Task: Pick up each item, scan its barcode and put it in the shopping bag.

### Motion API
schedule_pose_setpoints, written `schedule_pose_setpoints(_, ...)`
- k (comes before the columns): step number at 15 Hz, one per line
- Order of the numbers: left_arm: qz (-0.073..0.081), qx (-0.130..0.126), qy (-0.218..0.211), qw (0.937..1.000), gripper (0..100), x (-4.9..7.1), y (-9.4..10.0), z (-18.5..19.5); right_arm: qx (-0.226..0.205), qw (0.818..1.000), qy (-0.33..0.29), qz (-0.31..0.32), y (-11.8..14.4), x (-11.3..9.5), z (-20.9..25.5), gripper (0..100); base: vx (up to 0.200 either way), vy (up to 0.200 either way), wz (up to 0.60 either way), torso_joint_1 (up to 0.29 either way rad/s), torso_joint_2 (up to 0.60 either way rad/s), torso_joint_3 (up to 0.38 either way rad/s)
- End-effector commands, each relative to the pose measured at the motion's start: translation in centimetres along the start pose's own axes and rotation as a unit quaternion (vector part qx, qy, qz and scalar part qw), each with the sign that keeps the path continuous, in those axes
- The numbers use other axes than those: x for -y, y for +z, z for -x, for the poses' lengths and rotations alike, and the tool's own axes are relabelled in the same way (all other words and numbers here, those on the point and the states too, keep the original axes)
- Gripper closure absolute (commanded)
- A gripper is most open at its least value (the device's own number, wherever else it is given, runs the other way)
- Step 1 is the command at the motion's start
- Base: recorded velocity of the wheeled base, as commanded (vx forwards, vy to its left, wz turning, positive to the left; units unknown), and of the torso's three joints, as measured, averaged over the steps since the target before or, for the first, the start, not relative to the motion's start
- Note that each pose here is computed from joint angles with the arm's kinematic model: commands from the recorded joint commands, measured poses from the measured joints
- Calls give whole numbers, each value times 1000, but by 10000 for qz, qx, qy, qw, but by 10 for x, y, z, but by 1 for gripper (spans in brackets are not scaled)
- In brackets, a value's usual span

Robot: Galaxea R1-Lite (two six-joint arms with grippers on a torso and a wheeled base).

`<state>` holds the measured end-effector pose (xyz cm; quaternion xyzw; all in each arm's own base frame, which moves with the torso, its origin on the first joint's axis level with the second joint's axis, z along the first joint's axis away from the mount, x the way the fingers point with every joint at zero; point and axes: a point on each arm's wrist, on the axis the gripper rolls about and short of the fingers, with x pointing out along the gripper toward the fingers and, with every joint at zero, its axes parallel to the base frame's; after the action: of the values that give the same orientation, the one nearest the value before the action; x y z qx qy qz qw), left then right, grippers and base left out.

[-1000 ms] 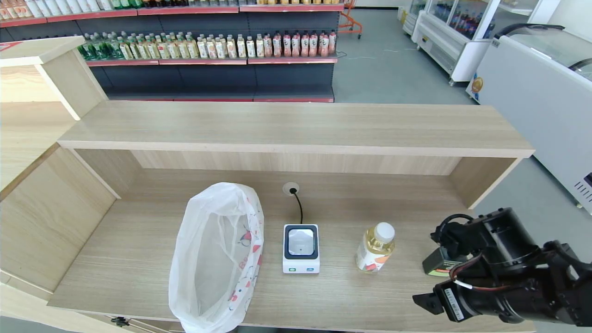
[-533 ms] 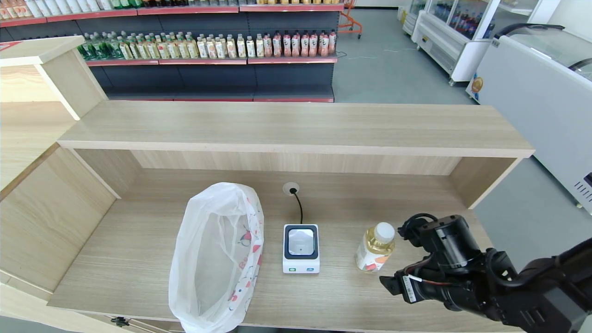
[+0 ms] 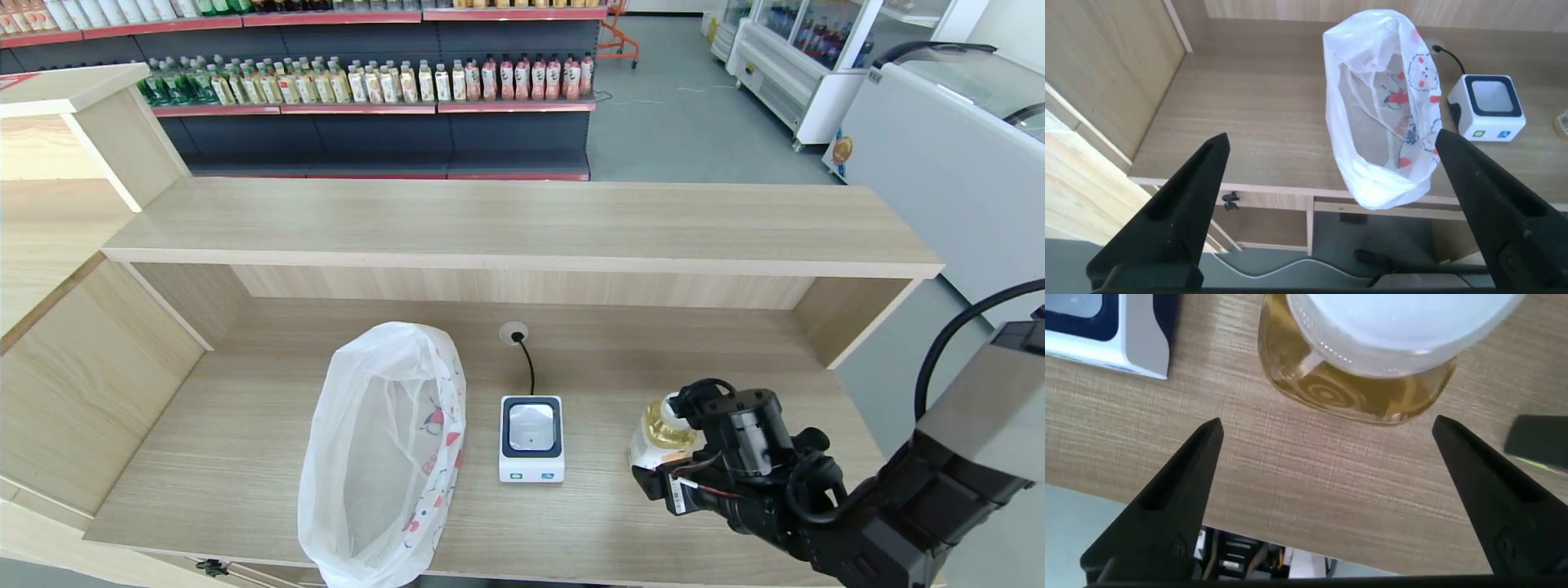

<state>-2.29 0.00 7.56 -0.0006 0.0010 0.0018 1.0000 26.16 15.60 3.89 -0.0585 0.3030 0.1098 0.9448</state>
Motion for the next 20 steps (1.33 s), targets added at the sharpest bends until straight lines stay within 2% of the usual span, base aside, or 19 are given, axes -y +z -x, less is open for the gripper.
schedule_pose_setpoints(1,1,2,5,10000,0,0,0,0,-9,10000,-4,19,-6,-3,-12,0,0,0,0,0,0,0)
schedule_pose_setpoints(10,1,2,-3,10000,0,0,0,0,717,9973,107,-149,3,-19,-53,0,0,0,0,0,0,0)
schedule_pose_setpoints(20,1,2,5,10000,0,0,0,0,1485,9887,198,-34,21,-28,-82,0,0,0,0,0,0,0)
